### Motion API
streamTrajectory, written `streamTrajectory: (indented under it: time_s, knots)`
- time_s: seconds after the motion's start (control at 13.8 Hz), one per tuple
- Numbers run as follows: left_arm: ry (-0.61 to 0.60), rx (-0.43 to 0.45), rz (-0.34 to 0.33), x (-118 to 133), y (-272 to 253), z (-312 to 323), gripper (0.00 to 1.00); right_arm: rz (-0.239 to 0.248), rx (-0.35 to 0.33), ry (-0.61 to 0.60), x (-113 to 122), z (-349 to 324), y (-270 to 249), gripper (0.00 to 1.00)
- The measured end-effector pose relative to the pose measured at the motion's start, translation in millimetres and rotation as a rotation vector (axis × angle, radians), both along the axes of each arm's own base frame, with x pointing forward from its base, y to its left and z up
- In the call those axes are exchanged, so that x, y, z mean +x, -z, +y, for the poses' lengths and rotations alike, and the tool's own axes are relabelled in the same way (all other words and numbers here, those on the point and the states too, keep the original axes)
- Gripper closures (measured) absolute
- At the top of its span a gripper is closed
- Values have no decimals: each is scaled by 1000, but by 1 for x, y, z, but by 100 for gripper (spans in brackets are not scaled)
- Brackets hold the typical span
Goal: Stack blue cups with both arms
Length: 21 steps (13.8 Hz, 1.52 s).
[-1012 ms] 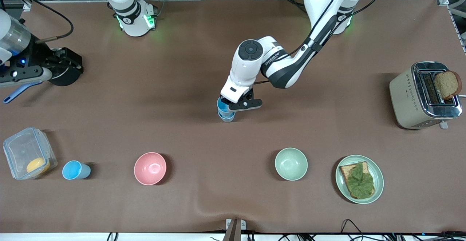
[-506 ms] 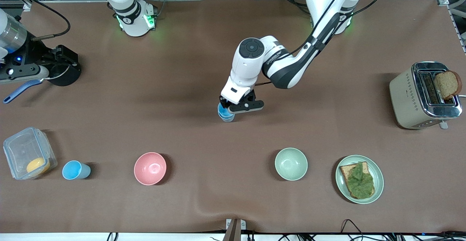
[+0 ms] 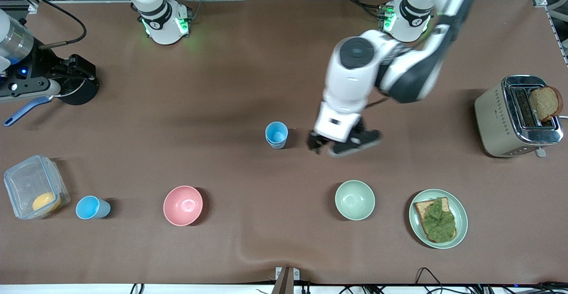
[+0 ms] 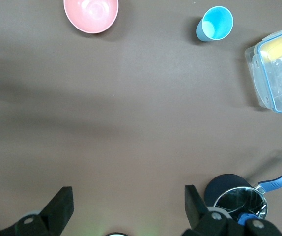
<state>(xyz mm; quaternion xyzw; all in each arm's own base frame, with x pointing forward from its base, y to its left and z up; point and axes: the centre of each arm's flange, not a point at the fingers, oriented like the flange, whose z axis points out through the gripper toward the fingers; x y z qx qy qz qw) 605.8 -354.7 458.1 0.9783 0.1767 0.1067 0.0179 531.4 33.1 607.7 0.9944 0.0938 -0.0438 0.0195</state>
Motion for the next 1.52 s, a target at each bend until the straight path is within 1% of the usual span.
streamTrajectory:
  time_s: [0.14,0.29,0.43,0.65,0.87,0.94,1.16,1.3,1.52]
  knots:
    - [7,1,14,19,-22,49,0,2,0,0,0,0,0,0]
    - [17,5,38,29,-39,94,0,3,0,0,0,0,0,0]
    - [44,29,73,30,-55,129,0,3,0,0,0,0,0,0]
    - [107,46,139,23,-74,167,0,4,0,0,-1,0,0,0]
    - [199,31,174,7,-96,202,0,4,0,0,-1,0,0,0]
    - [228,30,177,-3,-105,216,0,4,0,0,-1,0,0,0]
    - [294,69,172,-40,-130,261,0,4,0,0,-1,0,0,0]
    - [325,88,189,-61,-146,286,0,4,0,0,-1,0,0,0]
    - [337,92,177,-74,-164,302,0,5,0,1,0,0,0,0]
